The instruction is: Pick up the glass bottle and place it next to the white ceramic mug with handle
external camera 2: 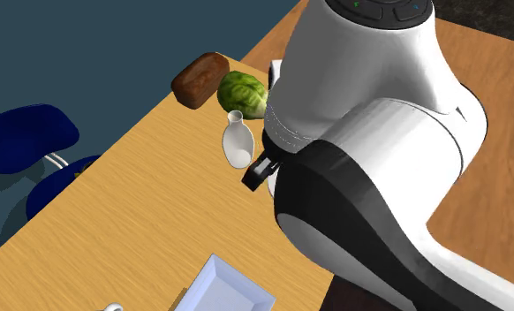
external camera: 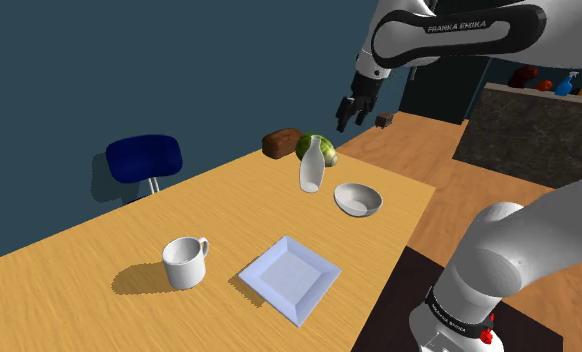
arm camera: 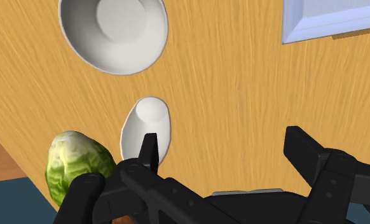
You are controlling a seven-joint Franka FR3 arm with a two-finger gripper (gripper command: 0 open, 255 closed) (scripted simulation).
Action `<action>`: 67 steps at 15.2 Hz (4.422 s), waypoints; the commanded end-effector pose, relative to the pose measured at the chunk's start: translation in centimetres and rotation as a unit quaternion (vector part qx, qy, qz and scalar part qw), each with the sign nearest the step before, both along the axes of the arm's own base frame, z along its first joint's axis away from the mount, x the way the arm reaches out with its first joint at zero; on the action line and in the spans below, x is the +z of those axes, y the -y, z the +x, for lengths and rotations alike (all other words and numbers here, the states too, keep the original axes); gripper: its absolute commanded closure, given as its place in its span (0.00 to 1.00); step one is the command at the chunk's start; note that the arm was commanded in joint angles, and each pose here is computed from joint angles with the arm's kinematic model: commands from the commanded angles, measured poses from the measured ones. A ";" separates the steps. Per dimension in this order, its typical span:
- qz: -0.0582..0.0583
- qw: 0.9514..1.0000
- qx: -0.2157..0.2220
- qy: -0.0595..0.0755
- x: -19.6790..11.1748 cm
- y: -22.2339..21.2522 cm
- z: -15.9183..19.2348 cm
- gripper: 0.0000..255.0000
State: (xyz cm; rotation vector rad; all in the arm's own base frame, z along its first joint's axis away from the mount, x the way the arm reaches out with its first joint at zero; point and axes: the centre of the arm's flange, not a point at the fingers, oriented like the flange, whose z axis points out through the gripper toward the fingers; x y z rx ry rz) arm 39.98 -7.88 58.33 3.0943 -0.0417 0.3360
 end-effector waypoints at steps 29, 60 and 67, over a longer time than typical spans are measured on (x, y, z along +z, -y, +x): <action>0.003 0.999 0.039 -0.008 -16.5 12.3 20.9 0.00; 0.003 0.999 0.039 -0.008 -8.5 12.3 20.9 1.00; 0.003 0.999 0.039 -0.008 -4.9 12.3 20.9 1.00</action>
